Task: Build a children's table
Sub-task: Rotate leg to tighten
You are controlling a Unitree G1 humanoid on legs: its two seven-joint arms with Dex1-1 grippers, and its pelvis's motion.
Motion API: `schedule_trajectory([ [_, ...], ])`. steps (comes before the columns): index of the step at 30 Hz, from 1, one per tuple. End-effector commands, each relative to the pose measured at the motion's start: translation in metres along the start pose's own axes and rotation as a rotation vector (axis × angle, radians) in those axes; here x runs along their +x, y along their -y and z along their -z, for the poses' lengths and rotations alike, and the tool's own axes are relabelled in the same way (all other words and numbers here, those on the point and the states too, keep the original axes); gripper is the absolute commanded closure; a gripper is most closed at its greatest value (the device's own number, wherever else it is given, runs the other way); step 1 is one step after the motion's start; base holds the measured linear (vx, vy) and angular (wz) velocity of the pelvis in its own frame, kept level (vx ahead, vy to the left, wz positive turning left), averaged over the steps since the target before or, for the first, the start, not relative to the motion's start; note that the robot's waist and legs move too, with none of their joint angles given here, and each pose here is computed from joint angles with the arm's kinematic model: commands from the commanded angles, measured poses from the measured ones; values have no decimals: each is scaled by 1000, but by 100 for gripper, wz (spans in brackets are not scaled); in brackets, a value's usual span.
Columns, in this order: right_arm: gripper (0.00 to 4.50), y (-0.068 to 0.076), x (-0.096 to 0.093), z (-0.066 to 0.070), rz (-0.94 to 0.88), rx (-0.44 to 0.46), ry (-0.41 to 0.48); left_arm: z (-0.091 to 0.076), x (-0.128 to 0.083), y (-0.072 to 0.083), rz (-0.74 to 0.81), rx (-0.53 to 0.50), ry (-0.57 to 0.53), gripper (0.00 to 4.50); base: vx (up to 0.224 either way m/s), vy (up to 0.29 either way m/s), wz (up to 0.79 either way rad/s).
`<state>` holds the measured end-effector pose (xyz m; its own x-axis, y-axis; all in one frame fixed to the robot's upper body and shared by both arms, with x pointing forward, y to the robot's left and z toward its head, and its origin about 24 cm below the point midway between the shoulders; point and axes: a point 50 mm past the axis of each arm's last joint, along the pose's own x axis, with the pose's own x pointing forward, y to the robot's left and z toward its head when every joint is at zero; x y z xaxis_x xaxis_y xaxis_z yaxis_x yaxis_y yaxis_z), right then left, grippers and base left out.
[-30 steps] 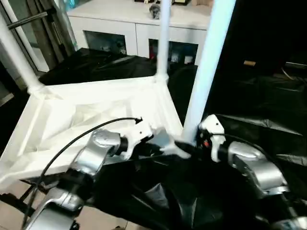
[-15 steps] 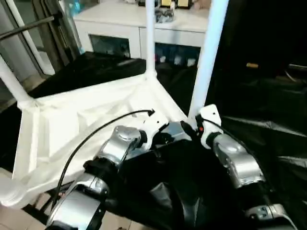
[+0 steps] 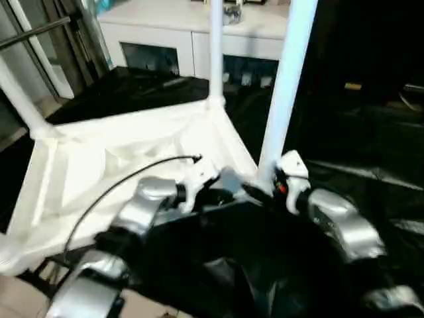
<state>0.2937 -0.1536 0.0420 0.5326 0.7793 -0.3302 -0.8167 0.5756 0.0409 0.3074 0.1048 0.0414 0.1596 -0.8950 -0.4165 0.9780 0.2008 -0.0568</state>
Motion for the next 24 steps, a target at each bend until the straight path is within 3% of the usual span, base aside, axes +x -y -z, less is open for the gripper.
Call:
schedule_trajectory([
  [1,98,-9,0,-4,-109,-5,12,-2,3,10,112,28,10,450,0,0,0],
  [9,173,-17,-13,-4,-265,-12,-5,2,-11,13,174,33,-9,450,0,0,0],
  [18,183,-26,-11,2,-309,45,-9,4,-12,12,159,35,-24,450,0,0,0],
  [22,183,-26,-2,5,-211,109,19,5,-7,5,64,3,-41,450,0,0,0],
  [24,183,-16,10,13,-6,130,-5,3,-1,-3,-36,-12,-47,450,0,0,0],
])
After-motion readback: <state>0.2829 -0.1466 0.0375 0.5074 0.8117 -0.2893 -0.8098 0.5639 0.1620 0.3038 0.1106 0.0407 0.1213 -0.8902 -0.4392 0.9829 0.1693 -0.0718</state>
